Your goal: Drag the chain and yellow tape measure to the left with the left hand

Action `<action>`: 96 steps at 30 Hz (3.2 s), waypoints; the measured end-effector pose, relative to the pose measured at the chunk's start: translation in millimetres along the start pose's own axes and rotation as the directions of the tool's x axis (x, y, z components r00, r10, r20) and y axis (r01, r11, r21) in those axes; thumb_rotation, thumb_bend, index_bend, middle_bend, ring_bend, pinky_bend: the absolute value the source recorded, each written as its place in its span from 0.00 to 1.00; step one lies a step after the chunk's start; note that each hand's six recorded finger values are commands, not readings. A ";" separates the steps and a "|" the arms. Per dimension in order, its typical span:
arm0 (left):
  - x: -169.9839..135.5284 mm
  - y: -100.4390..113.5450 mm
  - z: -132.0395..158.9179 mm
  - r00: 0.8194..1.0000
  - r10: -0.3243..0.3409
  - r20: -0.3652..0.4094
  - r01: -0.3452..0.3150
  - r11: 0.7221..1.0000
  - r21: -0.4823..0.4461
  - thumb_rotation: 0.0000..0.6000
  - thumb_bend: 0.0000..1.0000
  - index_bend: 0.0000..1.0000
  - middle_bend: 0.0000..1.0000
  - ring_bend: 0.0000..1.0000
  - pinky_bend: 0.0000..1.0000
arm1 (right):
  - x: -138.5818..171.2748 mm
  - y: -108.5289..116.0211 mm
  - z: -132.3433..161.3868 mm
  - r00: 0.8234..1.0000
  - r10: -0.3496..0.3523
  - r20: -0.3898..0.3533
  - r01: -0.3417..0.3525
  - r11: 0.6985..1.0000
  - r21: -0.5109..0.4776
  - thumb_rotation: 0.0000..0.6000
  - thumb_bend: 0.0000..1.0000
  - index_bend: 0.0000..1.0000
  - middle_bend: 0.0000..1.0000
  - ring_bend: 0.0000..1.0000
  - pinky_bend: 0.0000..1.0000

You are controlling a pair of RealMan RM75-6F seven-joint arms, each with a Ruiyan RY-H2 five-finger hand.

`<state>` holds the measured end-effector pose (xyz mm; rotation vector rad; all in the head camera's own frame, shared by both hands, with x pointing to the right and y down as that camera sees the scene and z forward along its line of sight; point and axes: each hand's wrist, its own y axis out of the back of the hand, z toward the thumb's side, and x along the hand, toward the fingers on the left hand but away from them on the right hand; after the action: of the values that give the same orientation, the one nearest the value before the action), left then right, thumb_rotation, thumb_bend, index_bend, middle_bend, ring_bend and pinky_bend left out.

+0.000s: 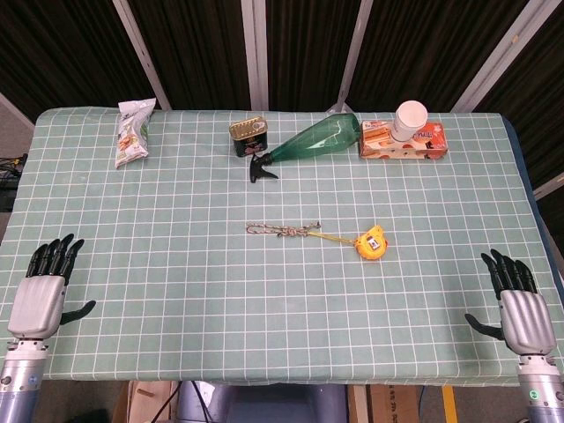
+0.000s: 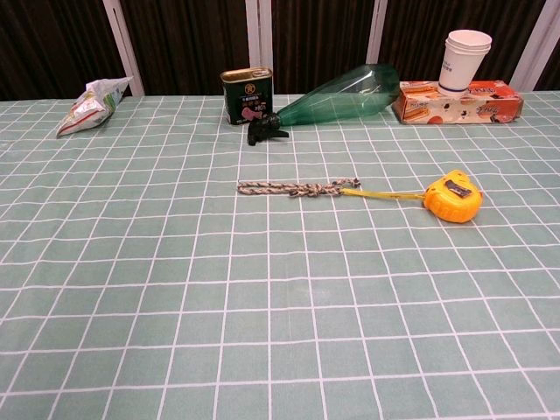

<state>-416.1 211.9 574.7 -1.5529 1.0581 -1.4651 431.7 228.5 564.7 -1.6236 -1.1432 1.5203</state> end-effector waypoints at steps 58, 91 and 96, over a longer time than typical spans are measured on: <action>169.4 -37.9 267.5 0.889 -0.201 0.412 0.116 0.968 0.222 1.00 0.32 0.46 0.00 0.00 0.00 | 0.9 6.9 -17.4 0.995 0.054 0.081 -0.040 0.985 -0.171 1.00 0.18 0.00 0.00 0.00 0.00; 209.1 -103.6 309.1 0.906 -0.286 0.311 0.178 0.926 0.331 1.00 0.41 0.56 0.00 0.00 0.00 | 3.6 14.4 -32.6 0.989 0.054 0.136 -0.025 0.978 -0.208 1.00 0.18 0.00 0.00 0.00 0.00; 211.1 -105.8 307.6 0.907 -0.289 0.307 0.179 0.923 0.340 1.00 0.42 0.56 0.00 0.00 0.00 | 3.5 14.5 -32.7 0.989 0.055 0.138 -0.025 0.977 -0.211 1.00 0.18 0.00 0.00 0.00 0.00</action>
<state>-99.7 51.0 730.8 -1.6745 0.4200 -1.3596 466.2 229.2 554.8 -1.7046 -1.3965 1.6096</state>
